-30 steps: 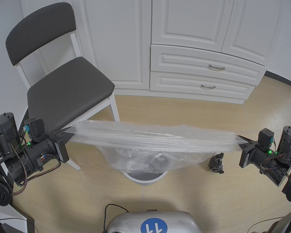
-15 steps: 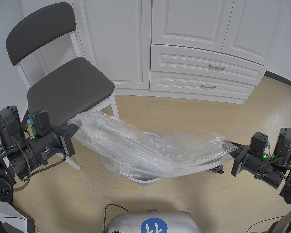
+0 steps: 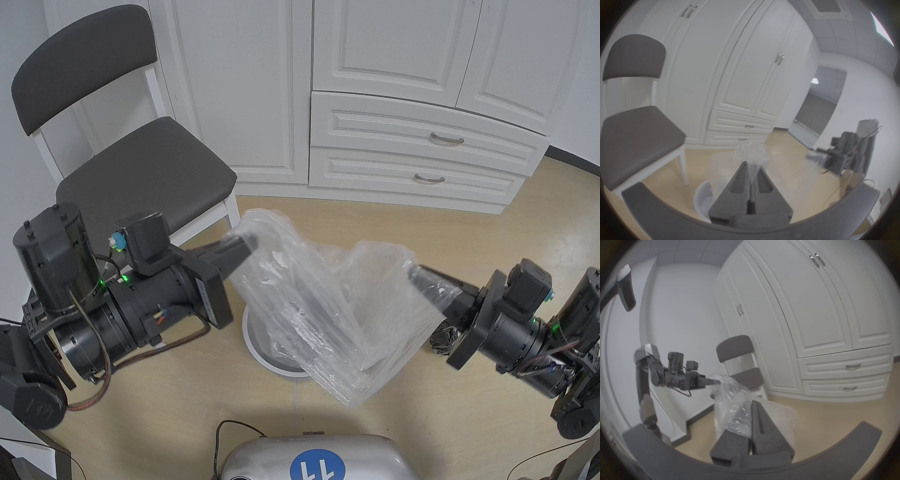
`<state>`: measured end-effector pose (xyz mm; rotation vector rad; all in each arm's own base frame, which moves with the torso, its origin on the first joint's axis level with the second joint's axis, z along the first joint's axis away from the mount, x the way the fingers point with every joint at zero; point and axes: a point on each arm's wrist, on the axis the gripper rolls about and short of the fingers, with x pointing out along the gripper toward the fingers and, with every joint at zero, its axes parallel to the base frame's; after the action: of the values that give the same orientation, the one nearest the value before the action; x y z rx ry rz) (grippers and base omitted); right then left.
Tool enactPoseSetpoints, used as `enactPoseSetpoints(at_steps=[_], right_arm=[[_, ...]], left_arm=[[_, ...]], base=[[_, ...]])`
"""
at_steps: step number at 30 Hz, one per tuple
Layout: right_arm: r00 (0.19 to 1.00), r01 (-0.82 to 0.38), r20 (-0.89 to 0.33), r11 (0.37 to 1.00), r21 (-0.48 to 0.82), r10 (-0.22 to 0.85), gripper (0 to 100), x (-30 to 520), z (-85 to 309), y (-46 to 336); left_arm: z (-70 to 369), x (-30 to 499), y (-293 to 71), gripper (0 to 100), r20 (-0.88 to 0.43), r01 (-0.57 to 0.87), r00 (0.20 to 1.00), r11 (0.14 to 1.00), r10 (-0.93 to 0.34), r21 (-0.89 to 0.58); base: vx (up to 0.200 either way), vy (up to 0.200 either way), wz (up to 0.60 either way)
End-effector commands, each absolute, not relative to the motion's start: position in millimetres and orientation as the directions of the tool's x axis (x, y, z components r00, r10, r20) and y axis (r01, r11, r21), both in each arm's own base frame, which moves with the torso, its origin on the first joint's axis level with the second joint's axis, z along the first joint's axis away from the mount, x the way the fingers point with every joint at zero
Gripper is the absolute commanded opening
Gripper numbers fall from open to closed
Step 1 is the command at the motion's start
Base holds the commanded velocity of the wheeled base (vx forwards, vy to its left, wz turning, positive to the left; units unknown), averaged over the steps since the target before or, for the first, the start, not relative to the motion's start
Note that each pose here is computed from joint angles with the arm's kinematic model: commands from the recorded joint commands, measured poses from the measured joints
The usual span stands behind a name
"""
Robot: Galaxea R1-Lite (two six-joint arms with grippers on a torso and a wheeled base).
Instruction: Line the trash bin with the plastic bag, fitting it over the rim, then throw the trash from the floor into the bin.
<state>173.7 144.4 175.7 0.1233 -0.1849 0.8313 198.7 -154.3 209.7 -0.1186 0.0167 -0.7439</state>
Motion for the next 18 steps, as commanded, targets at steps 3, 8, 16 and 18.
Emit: enactPoseSetpoints(at_steps=[3, 8, 16, 18], right_arm=[[0.562, -0.825, 0.090, 0.548, 0.140, 0.822, 0, 162, 137, 191], [0.579, -0.810, 0.055, 0.565, 0.158, 0.814, 0, 165, 126, 202], [0.658, -0.744, 0.063, 0.634, 0.213, 0.751, 0, 180, 121, 219], [0.676, -0.724, 0.055, 0.649, 0.236, 0.735, 0, 183, 117, 225]], left_arm=[[205, 173, -192, 0, 0.087, 0.793, 0.602, 0.582, -0.794, -0.179], [197, 171, -202, 0, 0.075, 0.805, 0.579, 0.554, -0.812, -0.213], [183, 181, -209, 0, 0.026, 0.790, 0.593, 0.576, -0.805, -0.209], [183, 184, -206, 0, 0.026, 0.782, 0.605, 0.588, -0.796, -0.206]], base=[[0.000, 0.000, 0.00], [0.000, 0.000, 0.00], [0.000, 0.000, 0.00], [0.000, 0.000, 0.00]])
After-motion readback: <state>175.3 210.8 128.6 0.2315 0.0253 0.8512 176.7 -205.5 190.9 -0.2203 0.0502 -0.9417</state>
